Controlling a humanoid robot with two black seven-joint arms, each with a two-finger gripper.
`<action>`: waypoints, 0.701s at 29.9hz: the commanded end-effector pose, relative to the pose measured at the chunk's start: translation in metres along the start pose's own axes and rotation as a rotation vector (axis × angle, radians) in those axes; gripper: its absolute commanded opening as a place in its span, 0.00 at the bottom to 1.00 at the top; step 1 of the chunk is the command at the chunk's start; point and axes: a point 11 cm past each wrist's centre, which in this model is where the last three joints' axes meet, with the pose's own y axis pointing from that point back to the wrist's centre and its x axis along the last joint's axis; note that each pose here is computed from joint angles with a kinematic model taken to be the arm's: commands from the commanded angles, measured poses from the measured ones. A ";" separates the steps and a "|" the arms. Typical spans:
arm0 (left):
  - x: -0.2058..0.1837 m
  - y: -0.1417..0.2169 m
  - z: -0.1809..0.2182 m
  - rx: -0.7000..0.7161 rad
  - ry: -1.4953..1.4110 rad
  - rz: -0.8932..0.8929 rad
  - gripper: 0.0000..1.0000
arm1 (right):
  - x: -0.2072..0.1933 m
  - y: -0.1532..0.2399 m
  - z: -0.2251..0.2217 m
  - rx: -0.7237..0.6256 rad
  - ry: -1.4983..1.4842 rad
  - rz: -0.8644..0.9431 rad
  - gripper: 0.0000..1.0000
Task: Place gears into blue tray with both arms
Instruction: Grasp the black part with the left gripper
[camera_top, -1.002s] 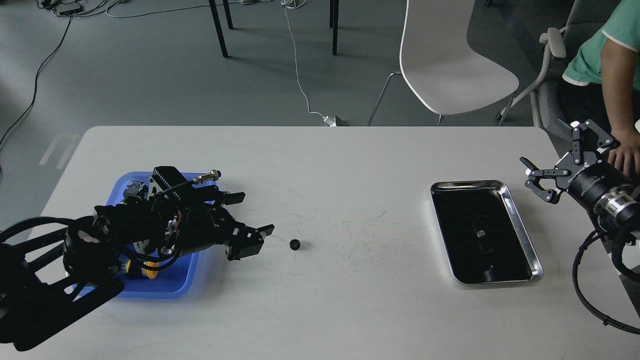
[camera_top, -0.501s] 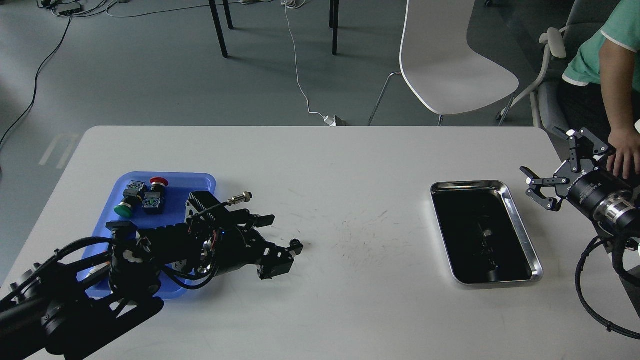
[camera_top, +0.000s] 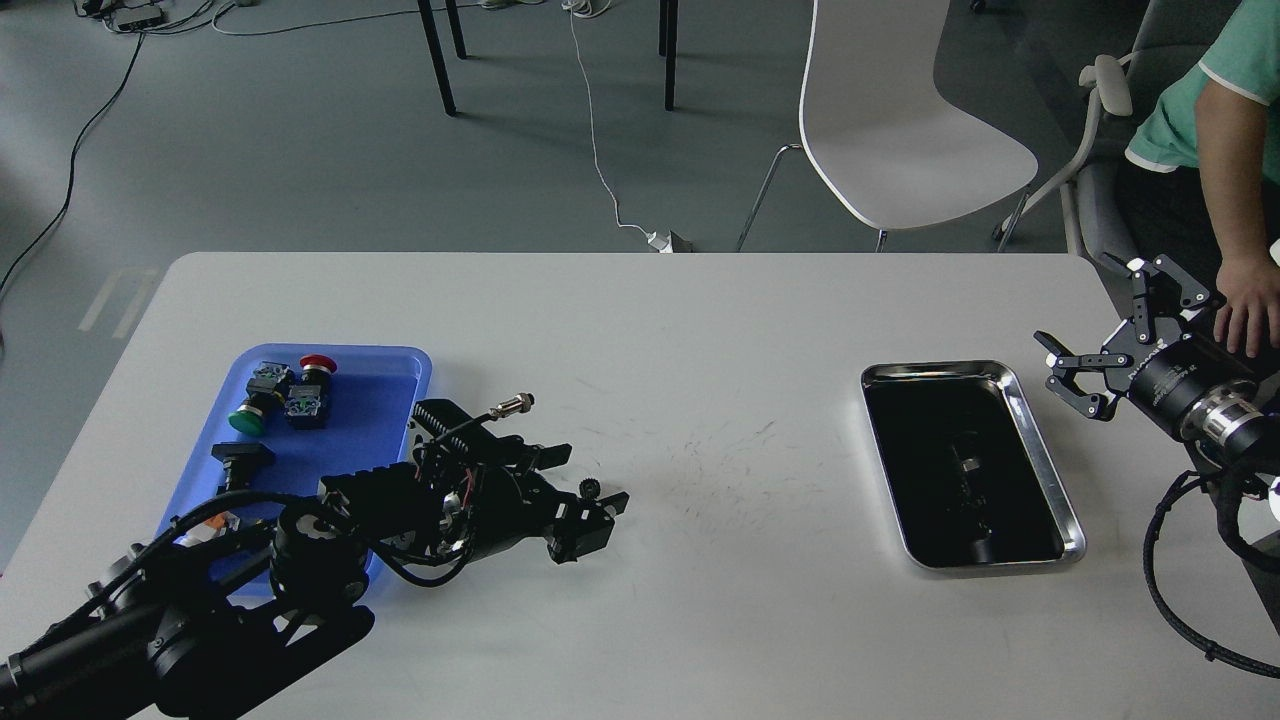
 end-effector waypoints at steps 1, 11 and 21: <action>-0.007 -0.001 -0.007 0.021 0.010 -0.016 0.87 | 0.000 0.000 0.001 0.000 -0.001 -0.001 0.98; -0.015 -0.007 -0.011 0.037 0.031 -0.035 0.76 | -0.001 -0.001 -0.001 0.005 -0.001 -0.003 0.98; -0.022 -0.010 -0.006 0.026 0.033 -0.052 0.54 | -0.003 -0.002 -0.002 0.005 -0.002 -0.007 0.98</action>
